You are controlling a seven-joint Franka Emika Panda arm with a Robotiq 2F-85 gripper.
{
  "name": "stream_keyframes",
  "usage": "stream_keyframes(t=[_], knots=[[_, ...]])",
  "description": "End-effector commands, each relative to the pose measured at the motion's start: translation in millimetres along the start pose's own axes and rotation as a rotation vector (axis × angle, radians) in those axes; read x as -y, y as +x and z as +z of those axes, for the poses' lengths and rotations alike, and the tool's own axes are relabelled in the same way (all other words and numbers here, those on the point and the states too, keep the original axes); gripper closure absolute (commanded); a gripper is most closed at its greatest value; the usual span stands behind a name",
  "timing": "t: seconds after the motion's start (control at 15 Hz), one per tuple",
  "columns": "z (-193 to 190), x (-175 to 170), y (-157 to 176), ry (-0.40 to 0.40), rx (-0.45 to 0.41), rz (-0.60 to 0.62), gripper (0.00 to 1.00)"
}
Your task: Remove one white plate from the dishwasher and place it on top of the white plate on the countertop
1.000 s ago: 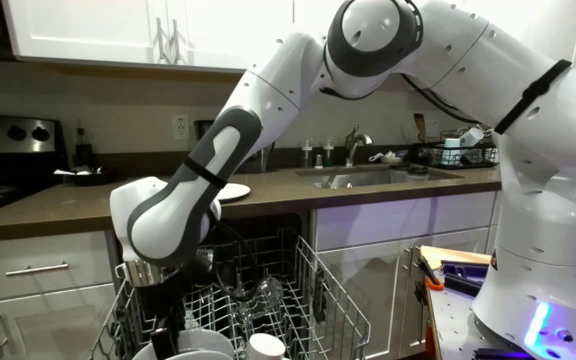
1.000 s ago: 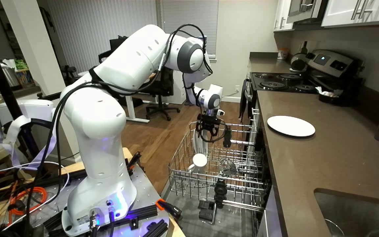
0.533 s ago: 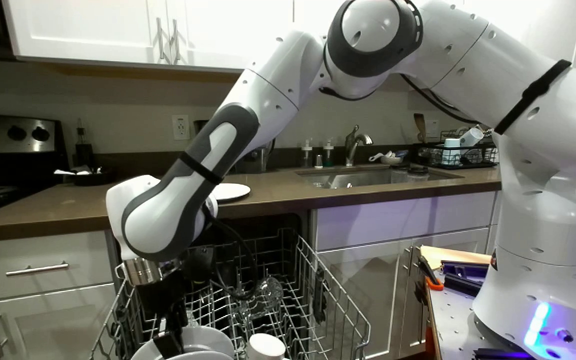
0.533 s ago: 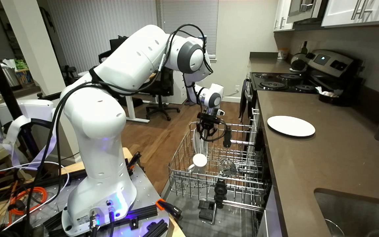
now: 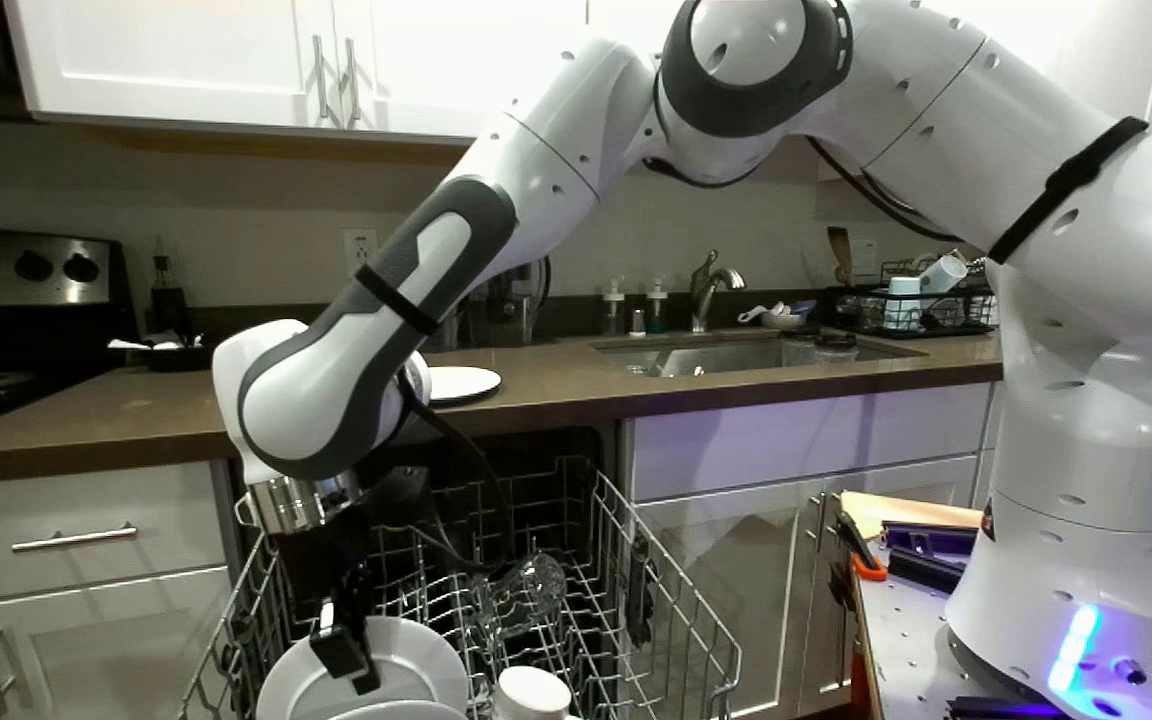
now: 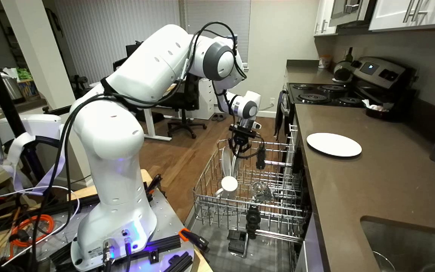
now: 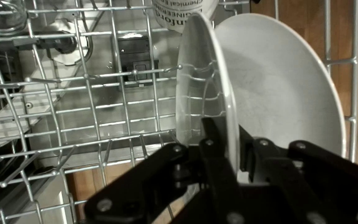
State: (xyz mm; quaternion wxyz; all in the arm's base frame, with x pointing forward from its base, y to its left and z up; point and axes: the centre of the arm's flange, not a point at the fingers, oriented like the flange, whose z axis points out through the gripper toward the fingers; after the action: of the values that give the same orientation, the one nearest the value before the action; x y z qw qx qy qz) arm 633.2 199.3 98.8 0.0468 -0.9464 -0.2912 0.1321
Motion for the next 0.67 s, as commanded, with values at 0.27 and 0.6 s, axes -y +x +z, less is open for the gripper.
stream_keyframes(t=[0.27, 0.6], knots=[[-69.0, 9.4, -28.6, -0.016, -0.019, 0.014, 0.92], [-113.1, 28.4, -50.8, -0.137, -0.051, 0.046, 0.92]])
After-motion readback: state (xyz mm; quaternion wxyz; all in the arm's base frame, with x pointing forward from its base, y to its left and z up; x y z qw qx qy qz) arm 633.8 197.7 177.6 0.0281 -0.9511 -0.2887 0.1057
